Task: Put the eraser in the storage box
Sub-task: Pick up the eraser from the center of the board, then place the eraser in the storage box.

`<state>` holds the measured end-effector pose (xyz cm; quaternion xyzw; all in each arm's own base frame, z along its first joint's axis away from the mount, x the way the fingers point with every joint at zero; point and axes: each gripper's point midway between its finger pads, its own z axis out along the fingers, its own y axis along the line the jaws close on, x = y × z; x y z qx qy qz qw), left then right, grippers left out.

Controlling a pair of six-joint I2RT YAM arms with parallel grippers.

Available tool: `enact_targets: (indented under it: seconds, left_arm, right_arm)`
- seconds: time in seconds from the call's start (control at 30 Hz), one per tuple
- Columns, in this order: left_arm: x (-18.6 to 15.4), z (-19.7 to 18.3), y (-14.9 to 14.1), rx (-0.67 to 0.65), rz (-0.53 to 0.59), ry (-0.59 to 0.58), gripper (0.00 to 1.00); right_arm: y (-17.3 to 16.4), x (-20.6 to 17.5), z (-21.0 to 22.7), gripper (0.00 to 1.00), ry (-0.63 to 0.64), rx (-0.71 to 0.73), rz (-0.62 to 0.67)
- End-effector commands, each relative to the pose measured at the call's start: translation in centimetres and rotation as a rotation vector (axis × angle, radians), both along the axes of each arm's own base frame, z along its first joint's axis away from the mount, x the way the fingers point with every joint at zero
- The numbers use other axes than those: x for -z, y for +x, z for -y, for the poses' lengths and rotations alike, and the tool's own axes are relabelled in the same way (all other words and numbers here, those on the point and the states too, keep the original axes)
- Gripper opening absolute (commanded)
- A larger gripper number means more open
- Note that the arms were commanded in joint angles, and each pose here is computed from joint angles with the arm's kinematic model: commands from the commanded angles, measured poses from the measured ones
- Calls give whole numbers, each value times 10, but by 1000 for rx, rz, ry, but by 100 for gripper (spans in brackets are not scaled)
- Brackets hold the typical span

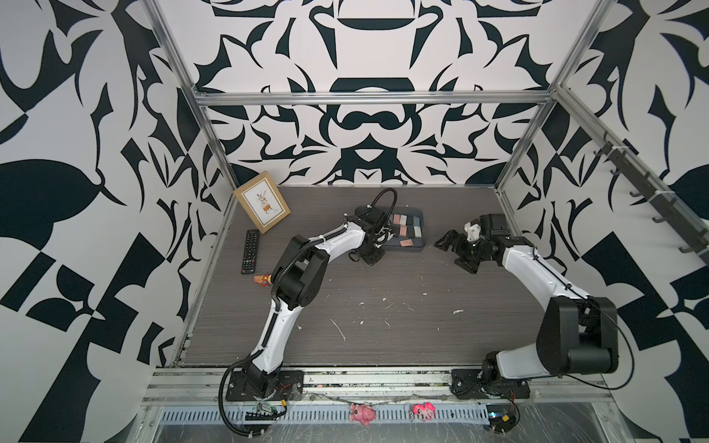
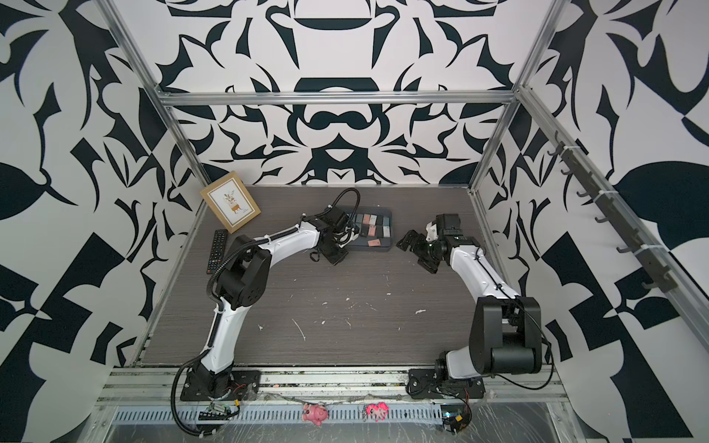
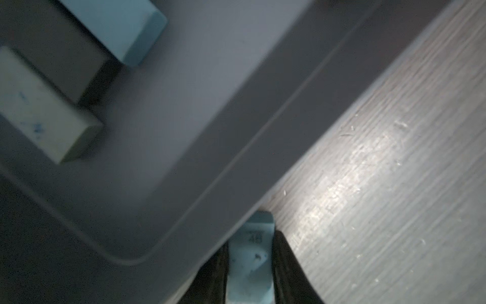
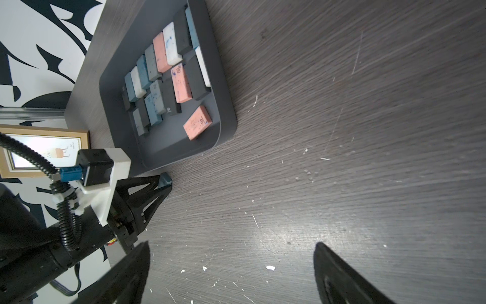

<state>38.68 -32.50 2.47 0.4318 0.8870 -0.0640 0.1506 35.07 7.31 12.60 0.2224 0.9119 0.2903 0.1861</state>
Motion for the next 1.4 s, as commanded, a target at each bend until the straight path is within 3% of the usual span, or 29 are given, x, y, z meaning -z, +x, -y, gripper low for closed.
enact_targets:
  seconds: [0.0, 0.27, 0.47, 0.7, 1.03, 1.37]
  left_arm:
    - [23, -17, -25, -18, -131, 65, 26]
    - [-18, -18, -28, -13, -83, 31, 21]
    - [-71, -15, -10, 32, 31, 29, 21]
    - [-106, 0, 21, 118, 166, 31, 21]
    - [-118, 24, 56, 235, 316, 18, 22]
    - [-77, 36, 61, 278, 264, -11, 22]
  right_arm:
    - [5, -18, 4, 98, -13, 11, 69]
    - [9, -20, 3, 98, 4, 21, 73]
    - [11, -24, 0, 98, 26, 27, 77]
    - [13, -28, -1, 98, 42, 25, 80]
    - [11, -27, -2, 98, 33, 1, 63]
    - [19, -24, -1, 98, 20, 1, 49]
